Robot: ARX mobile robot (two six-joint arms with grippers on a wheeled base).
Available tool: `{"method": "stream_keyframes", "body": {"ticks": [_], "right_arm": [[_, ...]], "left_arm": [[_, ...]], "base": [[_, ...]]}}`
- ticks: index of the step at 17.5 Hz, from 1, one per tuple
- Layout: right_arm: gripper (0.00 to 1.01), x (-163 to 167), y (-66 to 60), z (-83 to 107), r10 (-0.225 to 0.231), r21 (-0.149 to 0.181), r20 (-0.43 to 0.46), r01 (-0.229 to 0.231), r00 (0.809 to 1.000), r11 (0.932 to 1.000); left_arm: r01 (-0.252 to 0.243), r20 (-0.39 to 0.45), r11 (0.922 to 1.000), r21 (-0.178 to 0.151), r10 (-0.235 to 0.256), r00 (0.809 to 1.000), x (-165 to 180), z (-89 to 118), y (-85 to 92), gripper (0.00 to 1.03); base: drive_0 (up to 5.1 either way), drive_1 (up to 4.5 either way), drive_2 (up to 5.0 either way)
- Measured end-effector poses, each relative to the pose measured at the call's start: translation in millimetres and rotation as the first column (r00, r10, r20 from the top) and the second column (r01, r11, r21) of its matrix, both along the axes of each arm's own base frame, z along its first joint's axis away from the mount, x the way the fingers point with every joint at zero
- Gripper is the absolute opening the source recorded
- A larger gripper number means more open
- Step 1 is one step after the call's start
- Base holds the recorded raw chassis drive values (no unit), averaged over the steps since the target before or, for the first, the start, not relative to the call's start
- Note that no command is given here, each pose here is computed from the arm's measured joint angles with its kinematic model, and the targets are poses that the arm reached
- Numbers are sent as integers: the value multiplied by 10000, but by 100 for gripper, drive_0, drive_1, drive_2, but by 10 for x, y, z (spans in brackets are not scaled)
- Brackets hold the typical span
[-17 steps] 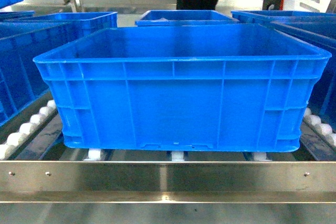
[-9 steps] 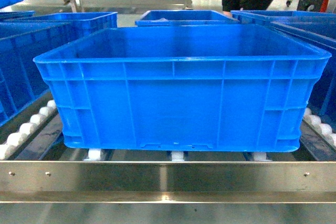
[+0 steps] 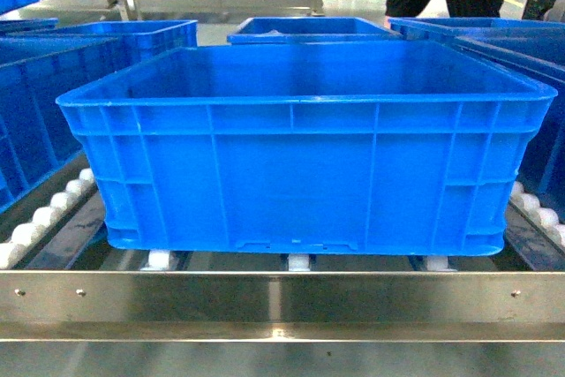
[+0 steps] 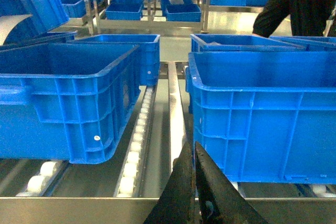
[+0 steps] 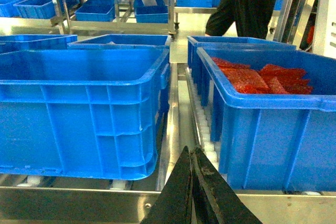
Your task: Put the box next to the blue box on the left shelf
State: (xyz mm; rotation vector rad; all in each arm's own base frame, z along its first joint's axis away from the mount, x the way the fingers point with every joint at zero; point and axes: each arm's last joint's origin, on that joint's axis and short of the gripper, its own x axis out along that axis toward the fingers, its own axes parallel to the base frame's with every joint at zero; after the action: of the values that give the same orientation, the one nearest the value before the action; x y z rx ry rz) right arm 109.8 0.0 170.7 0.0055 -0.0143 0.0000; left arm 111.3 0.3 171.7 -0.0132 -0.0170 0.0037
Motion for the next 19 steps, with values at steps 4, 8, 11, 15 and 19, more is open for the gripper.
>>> {"method": "stream_keyframes", "body": {"ticks": [4, 8, 11, 15, 19], "right_arm": [[2, -127, 0, -25, 8, -4, 4, -8, 10000, 10000], [2, -126, 0, -37, 4, 0, -130, -4, 9999, 10000], [26, -126, 0, -35, 4, -8, -107, -4, 9999, 10000], [98, -126, 0, -35, 4, -4, -107, -4, 9999, 10000], [98, -126, 0, -35, 4, 0, -107, -4, 9999, 10000]], "left_arm": [[4, -397, 10000, 3, -4, 9992, -82, -48, -1, 2], [38, -134, 10000, 27, -38, 9999, -139, -38, -2, 2], [38, -164, 10000, 26, -38, 9999, -139, -41, -3, 26], [38, -164, 10000, 26, -38, 9999, -139, -41, -3, 98], [38, -164, 10000, 30, -38, 9999, -139, -41, -3, 98]], "base": [[0, 0, 0], [0, 0, 0], [0, 0, 0], [0, 0, 0], [0, 0, 0]]}}
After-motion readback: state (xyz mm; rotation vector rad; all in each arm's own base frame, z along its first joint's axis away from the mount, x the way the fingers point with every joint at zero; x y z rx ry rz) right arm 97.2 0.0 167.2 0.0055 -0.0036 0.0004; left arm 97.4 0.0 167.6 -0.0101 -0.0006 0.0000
